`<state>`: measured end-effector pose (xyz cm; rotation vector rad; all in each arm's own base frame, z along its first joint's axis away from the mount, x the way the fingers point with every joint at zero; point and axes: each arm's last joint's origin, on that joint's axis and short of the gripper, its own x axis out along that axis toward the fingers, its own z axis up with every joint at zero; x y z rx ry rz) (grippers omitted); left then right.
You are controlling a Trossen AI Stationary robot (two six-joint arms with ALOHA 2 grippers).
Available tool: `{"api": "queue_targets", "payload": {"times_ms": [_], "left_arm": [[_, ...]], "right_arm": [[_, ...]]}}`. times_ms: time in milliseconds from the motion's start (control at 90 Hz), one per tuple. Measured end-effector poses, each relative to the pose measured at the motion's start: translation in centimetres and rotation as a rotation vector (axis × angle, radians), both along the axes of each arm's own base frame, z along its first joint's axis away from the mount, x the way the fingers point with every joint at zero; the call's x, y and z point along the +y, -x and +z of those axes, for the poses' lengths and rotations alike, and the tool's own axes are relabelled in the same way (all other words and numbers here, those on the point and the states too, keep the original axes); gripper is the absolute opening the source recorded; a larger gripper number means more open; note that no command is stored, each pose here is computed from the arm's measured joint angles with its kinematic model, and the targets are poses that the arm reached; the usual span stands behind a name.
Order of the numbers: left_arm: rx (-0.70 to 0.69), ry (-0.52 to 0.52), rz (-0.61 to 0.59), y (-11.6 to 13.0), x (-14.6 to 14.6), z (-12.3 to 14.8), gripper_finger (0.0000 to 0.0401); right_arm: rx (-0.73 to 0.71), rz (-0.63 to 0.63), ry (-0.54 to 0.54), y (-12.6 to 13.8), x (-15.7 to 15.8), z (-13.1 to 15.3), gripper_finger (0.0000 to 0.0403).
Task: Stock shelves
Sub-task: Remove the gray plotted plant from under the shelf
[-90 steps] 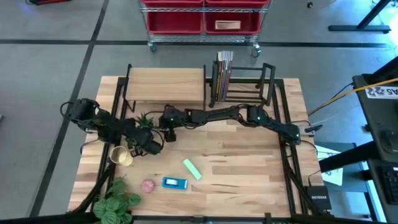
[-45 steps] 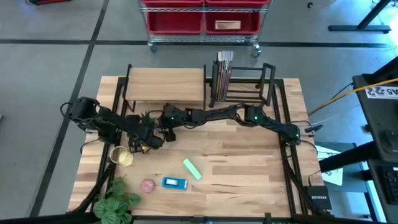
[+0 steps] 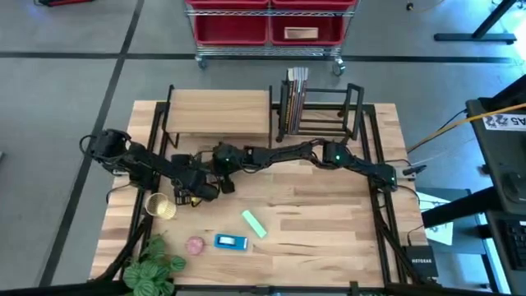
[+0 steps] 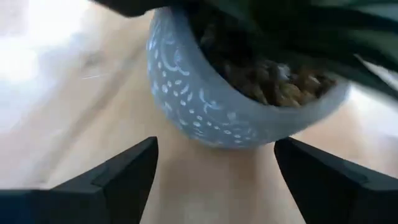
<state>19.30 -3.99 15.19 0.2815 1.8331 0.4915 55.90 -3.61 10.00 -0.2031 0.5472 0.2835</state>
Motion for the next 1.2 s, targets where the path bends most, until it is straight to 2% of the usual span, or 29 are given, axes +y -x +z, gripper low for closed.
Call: {"api": "queue_targets", "payload": {"times_ms": [200,589,878,1200], "left_arm": [[-0.055,-0.007,-0.013,-0.2,-1.3,0.3,0.0253],[-0.160,-0.014,0.026,0.0,-3.4,0.1,0.0253],[-0.286,0.008,0.053,0.0,-5.3,-0.2,0.0253],[-0.407,0.042,0.101,0.0,-7.3,0.0,0.0253]], "right_arm": [[0.034,0.033,-0.018,0.1,1.3,-0.1,0.0308],[0.047,-0.012,0.049,0.2,3.2,0.5,0.0308],[0.082,-0.050,0.055,0.7,4.1,2.5,0.0308],[0.140,-0.020,0.076,1.5,6.7,3.7,0.0308]]}}
